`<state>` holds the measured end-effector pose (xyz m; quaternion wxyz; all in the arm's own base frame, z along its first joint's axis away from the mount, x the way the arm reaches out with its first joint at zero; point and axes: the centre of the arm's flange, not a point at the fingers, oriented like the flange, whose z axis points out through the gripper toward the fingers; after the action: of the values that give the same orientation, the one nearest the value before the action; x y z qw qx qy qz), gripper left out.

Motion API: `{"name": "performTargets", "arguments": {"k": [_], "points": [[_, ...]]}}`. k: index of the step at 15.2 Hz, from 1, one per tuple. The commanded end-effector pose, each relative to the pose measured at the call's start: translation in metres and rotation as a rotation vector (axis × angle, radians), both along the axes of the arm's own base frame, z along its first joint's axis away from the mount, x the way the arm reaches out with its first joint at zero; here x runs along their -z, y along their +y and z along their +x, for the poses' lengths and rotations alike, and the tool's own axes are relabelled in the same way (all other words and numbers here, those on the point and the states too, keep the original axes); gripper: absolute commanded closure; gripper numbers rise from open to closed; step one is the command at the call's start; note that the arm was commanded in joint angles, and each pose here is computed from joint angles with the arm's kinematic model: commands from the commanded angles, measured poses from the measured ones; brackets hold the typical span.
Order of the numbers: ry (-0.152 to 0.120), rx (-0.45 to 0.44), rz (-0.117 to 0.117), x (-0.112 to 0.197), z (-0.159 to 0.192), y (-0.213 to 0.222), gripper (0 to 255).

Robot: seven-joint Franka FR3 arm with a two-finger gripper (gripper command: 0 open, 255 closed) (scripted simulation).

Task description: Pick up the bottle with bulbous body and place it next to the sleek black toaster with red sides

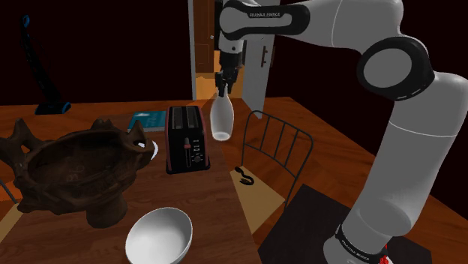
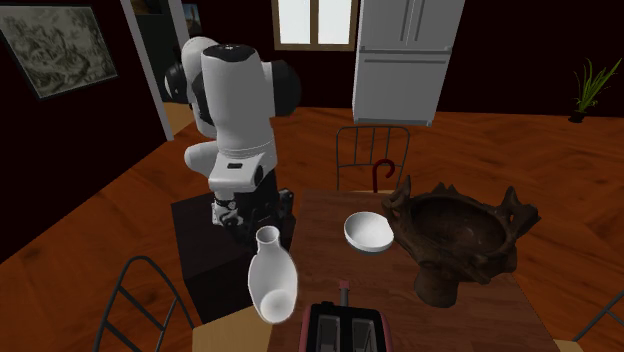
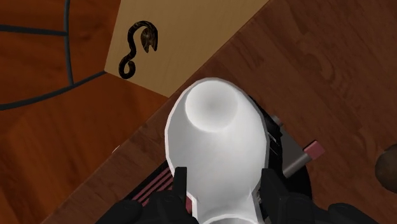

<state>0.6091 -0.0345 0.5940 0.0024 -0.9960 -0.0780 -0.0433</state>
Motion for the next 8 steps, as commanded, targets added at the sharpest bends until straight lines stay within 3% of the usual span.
{"name": "performTargets", "arguments": {"k": [1,8], "points": [[-0.001,0.0,0.0,0.01,0.0,-0.001,255],[-0.001,0.0,0.0,0.047,0.0,-0.001,255]]}}
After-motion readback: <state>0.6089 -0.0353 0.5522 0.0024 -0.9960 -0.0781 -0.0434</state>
